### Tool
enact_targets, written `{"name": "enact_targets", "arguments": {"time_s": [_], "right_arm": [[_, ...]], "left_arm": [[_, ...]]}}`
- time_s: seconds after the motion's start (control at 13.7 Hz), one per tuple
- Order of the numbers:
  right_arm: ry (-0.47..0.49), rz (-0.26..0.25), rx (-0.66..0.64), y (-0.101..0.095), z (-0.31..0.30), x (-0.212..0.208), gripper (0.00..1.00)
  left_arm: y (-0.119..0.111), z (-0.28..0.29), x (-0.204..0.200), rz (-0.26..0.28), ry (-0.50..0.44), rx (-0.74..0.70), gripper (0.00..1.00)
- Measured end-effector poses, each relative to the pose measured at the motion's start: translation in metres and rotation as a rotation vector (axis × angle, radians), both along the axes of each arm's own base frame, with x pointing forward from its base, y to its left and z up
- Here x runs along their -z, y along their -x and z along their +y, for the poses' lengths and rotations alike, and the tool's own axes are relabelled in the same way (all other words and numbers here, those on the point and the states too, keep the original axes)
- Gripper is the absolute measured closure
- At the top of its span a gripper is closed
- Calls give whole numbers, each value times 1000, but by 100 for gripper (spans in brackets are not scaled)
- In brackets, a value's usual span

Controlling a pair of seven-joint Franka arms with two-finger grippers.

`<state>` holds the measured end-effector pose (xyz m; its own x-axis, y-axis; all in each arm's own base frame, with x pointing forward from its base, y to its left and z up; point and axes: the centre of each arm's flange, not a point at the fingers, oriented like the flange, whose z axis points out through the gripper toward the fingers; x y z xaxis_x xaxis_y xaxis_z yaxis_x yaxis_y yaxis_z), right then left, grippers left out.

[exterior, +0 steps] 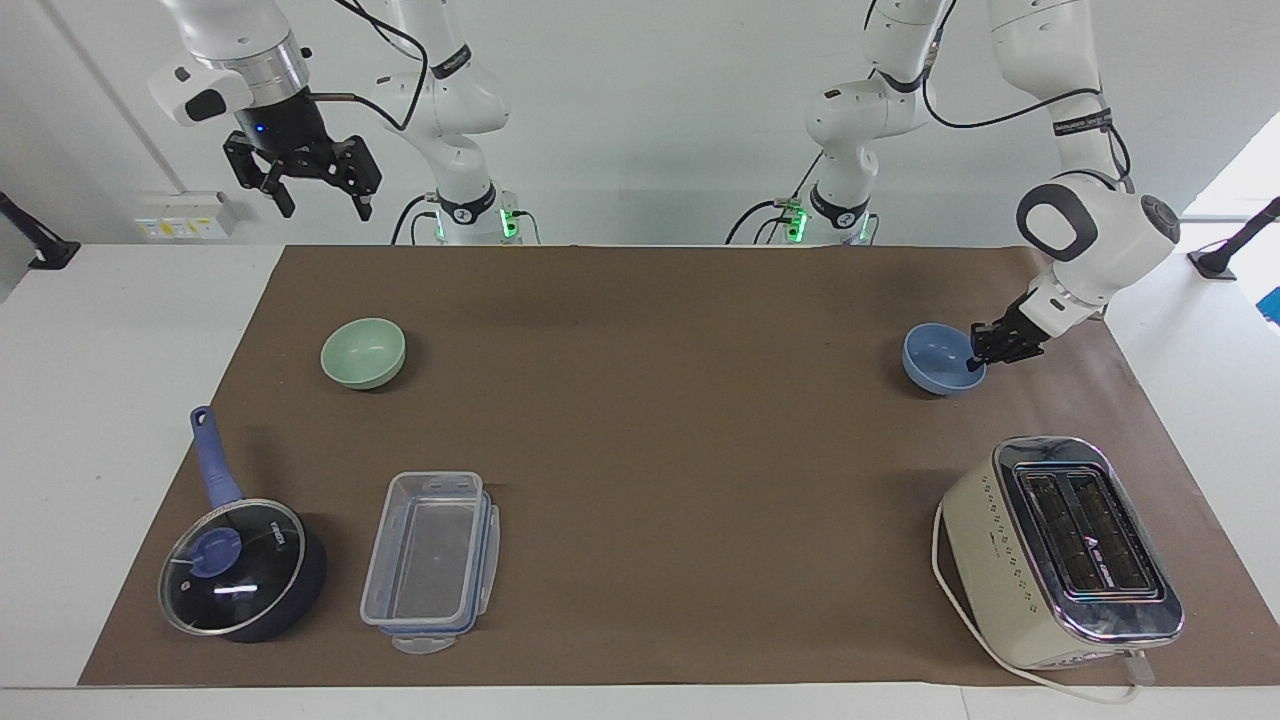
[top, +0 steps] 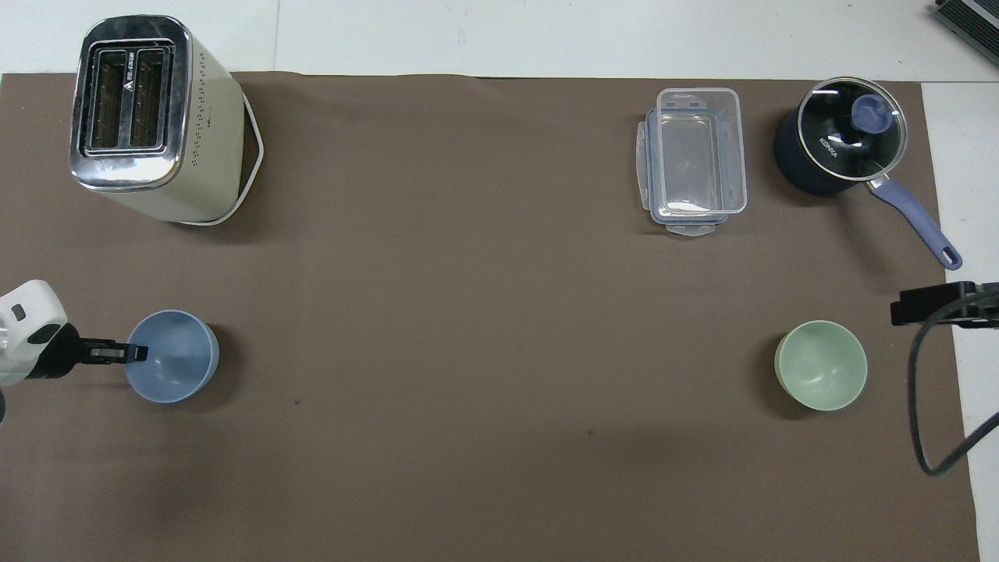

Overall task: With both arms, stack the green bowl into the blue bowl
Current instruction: 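Reach the left gripper to the blue bowl rim and grasp it, then slide the blue bowl with the left gripper toward the table center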

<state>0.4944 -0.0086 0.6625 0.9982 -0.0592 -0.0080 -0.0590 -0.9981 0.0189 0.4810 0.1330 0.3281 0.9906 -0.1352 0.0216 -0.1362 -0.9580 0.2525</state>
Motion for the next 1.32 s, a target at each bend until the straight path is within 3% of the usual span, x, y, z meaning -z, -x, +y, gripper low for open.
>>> {"name": "enact_targets", "arguments": {"time_s": [0.51, 0.95, 1.32], "right_arm": [[0, 0, 0, 0, 0, 0, 0], [0, 0, 0, 0, 0, 0, 0], [0, 0, 0, 0, 0, 0, 0]], "left_arm": [[3, -65, -73, -49, 13, 50, 96], [0, -217, -75, -23, 2, 29, 96], [37, -379, -48, -5, -8, -8, 96]]}}
